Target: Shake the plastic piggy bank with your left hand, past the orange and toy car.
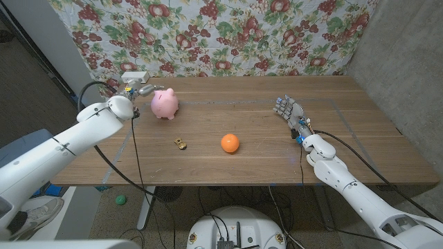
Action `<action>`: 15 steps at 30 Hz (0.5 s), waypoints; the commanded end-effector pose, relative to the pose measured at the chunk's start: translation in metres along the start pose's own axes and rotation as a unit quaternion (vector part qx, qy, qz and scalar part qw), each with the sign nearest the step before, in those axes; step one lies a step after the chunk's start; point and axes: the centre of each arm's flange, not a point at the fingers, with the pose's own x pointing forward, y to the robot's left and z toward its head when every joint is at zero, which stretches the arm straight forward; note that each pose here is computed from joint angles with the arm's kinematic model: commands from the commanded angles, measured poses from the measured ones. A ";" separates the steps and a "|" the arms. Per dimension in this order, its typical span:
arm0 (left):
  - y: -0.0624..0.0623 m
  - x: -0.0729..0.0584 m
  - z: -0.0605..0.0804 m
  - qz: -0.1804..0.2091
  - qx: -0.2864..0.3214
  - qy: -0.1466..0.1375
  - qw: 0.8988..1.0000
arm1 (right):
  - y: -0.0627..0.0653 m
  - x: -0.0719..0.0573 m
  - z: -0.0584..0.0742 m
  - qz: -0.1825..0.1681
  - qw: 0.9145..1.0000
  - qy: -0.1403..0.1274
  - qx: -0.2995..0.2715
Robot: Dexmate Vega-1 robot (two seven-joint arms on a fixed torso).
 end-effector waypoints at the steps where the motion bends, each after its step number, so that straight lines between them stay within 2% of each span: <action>1: 0.006 0.017 -0.003 -0.032 0.028 0.006 0.999 | 0.001 0.002 0.002 -0.002 1.000 0.001 -0.002; 15: 0.000 0.022 0.000 -0.029 0.044 0.031 0.998 | -0.001 0.006 0.000 0.000 1.000 0.004 0.000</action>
